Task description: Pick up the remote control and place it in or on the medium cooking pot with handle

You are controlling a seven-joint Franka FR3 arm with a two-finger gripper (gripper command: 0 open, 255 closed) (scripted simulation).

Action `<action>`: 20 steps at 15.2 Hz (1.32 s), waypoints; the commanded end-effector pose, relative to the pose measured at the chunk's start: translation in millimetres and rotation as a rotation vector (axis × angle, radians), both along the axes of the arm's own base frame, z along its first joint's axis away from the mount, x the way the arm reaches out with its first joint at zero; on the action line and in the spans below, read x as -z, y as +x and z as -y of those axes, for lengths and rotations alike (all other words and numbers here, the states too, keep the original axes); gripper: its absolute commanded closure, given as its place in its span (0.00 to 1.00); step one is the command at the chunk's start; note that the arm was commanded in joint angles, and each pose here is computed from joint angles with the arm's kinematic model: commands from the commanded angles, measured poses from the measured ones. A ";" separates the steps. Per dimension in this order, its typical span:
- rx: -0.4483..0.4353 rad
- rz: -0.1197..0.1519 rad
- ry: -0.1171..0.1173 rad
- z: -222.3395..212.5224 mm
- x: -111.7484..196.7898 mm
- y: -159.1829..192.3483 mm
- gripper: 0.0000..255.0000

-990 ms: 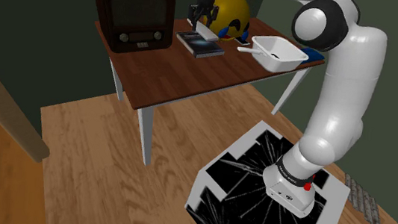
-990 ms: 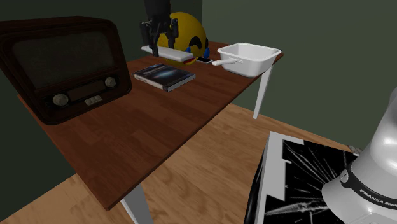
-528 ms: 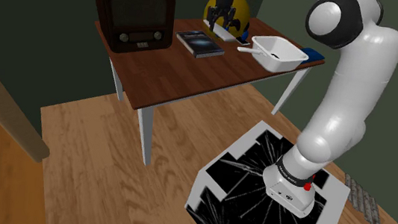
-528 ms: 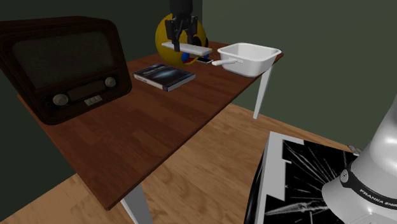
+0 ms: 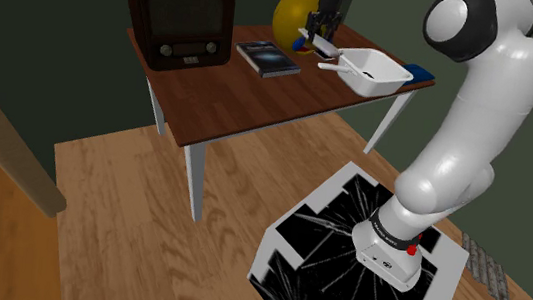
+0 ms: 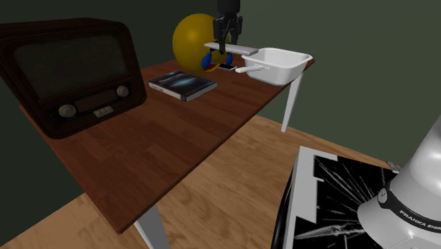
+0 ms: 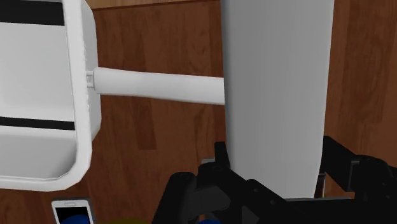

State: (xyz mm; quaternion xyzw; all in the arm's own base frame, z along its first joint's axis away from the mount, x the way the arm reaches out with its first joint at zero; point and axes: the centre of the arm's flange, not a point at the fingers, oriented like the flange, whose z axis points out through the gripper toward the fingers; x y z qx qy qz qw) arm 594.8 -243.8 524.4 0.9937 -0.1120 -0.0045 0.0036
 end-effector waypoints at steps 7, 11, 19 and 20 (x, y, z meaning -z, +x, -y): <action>-0.002 0.000 0.000 93.1 -2.6 -46.7 1.00; -0.002 0.000 0.000 140.8 -2.9 -69.6 1.00; -0.002 0.000 0.000 220.6 1.9 -107.9 1.00; -0.002 0.000 0.000 220.6 7.2 -107.9 1.00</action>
